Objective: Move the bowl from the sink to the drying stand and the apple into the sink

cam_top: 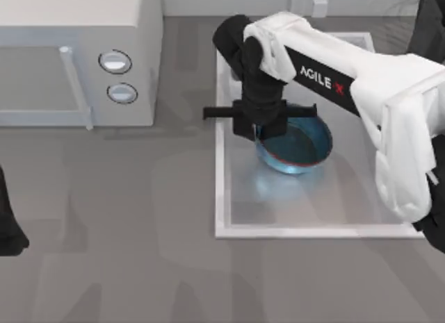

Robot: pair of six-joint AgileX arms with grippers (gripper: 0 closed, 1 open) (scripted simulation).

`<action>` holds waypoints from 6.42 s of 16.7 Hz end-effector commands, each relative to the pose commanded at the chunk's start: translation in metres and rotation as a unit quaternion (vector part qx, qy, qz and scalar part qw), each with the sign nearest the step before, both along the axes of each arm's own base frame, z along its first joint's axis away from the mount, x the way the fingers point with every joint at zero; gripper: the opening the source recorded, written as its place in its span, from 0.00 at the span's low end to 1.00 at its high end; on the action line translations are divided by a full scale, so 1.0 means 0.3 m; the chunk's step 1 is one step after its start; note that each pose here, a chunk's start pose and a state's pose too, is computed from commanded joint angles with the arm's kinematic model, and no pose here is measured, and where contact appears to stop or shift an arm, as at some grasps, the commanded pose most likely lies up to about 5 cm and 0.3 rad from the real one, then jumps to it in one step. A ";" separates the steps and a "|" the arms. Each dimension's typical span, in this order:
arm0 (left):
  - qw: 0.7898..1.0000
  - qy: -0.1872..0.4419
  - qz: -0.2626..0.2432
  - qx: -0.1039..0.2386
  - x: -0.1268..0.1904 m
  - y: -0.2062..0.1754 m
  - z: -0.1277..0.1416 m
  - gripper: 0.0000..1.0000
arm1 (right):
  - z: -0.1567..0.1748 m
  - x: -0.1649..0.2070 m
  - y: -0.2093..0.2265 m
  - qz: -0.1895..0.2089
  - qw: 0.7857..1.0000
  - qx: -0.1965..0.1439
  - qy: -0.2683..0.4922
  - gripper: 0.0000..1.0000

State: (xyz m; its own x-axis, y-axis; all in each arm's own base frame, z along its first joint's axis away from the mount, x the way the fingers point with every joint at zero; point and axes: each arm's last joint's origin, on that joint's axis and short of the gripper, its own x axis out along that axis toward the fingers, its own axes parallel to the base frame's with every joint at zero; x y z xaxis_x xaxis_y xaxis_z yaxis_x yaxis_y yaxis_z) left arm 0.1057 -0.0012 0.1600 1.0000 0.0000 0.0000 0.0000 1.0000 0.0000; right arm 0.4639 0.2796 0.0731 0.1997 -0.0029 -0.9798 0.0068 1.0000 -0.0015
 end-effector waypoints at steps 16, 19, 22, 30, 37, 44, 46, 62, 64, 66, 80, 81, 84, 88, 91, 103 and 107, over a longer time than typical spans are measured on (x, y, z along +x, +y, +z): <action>1.000 0.000 0.000 0.000 0.000 0.000 0.000 1.00 | 0.906 -0.916 -0.018 -0.004 1.000 0.003 -0.002 0.00; 1.000 0.000 0.000 0.000 0.000 0.000 0.000 1.00 | 0.921 -0.952 -0.035 -0.003 1.000 0.001 -0.002 0.00; 1.000 0.000 0.000 0.000 0.000 0.000 0.000 1.00 | 0.922 -0.947 -0.035 -0.005 1.000 0.003 -0.002 0.00; 1.000 0.000 0.000 0.000 0.000 0.000 0.000 1.00 | 0.963 -0.752 -0.202 -0.010 0.992 0.107 -0.062 0.00; 1.000 0.000 0.000 0.000 0.000 0.000 0.000 1.00 | 0.955 -0.439 -0.628 -0.056 0.944 0.201 -0.257 0.00; 1.000 0.000 0.000 0.000 0.000 0.000 0.000 1.00 | 1.025 -0.457 -1.190 -0.046 0.840 0.089 -0.534 0.00; 1.000 0.000 0.000 0.000 0.000 0.000 0.000 1.00 | 1.086 -0.542 -1.257 -0.024 0.807 0.037 -0.589 0.00; 1.000 0.000 0.000 0.000 0.000 0.000 0.000 1.00 | 0.889 -0.398 -1.334 0.000 0.773 -0.007 -0.634 0.00; 1.000 0.000 0.000 0.000 0.000 0.000 0.000 1.00 | 0.779 -0.345 -1.334 0.000 0.771 -0.008 -0.637 0.00; 1.000 0.000 0.000 0.000 0.000 0.000 0.000 1.00 | 0.670 -0.310 -1.325 0.000 0.770 -0.008 -0.638 0.00; 1.000 0.000 0.000 0.000 0.000 0.000 0.000 1.00 | 0.486 -0.284 -1.291 -0.001 0.775 -0.005 -0.633 0.30; 1.000 0.000 0.000 0.000 0.000 0.000 0.000 1.00 | 0.486 -0.284 -1.291 -0.001 0.775 -0.005 -0.633 0.38; 1.000 0.000 0.000 0.000 0.000 0.000 0.000 1.00 | 0.486 -0.284 -1.291 -0.001 0.775 -0.005 -0.633 0.60; 1.000 0.000 0.000 0.000 0.000 0.000 0.000 1.00 | 0.486 -0.284 -1.291 -0.001 0.775 -0.005 -0.633 0.90; 1.000 0.000 0.000 0.000 0.000 0.000 0.000 1.00 | 0.486 -0.284 -1.291 -0.001 0.775 -0.005 -0.633 1.00; 1.000 0.000 0.000 0.000 0.000 0.000 0.000 1.00 | 0.546 -0.341 -1.247 0.005 0.771 -0.003 -0.637 1.00; 1.000 0.000 0.000 0.000 0.000 0.000 0.000 1.00 | 0.648 -0.503 -1.158 0.008 0.764 -0.005 -0.645 1.00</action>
